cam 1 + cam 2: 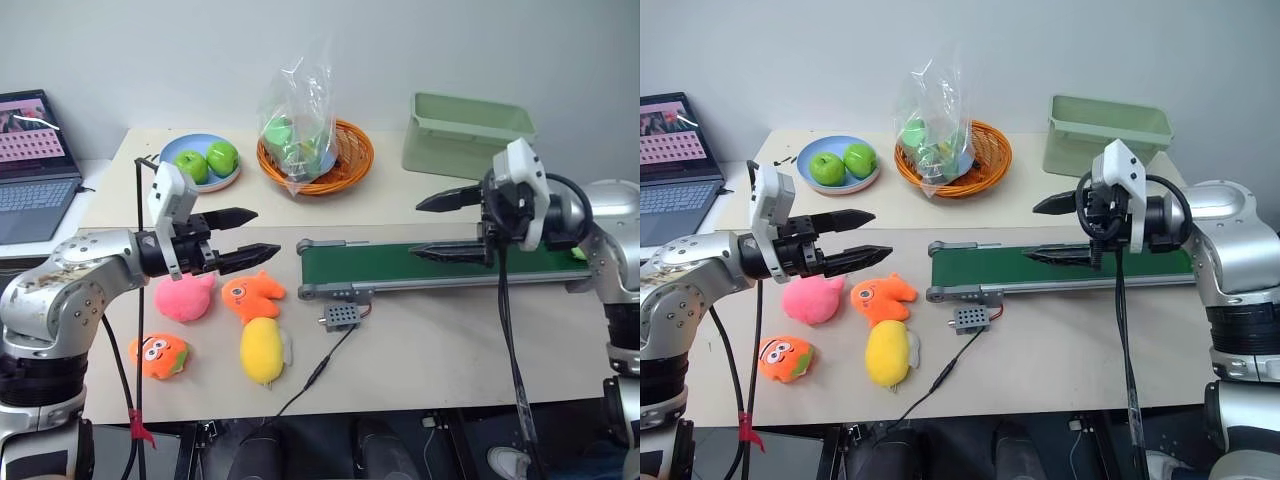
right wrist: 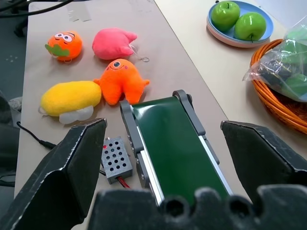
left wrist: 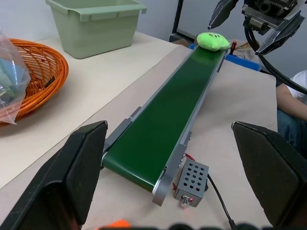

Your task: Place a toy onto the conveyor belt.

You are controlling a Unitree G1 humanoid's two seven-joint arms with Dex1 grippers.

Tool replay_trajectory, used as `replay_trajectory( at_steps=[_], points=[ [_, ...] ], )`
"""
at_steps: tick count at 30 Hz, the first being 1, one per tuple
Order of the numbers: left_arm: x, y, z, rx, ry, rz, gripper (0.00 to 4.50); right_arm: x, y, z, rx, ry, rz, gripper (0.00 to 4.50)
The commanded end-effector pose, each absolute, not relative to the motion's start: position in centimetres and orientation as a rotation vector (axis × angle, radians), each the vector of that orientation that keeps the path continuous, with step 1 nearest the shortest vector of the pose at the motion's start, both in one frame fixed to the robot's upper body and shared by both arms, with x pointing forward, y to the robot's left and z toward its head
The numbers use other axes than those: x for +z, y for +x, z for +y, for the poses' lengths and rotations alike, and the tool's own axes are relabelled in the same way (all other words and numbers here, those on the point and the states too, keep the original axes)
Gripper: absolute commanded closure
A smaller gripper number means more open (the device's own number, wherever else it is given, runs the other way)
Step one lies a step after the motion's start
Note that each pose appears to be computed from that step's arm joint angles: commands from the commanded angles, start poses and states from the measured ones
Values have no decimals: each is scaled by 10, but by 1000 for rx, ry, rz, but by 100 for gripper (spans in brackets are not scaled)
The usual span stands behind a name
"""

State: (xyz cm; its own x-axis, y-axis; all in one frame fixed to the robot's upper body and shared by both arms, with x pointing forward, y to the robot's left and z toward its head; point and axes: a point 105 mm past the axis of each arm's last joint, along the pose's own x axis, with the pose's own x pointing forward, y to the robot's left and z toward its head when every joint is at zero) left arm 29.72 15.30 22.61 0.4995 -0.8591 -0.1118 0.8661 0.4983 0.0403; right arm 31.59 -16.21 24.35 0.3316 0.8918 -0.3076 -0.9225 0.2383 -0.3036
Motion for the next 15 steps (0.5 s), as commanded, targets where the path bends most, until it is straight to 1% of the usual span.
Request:
replay_trajectory(
  at_steps=[1, 15],
  points=[
    [237, 296, 152, -1049, 128, 56, 8, 257, 312, -165, 1226, -504, 15, 0],
    [233, 295, 155, -1031, 124, 63, 8, 253, 311, -167, 1219, -507, 29, 0]
  ],
)
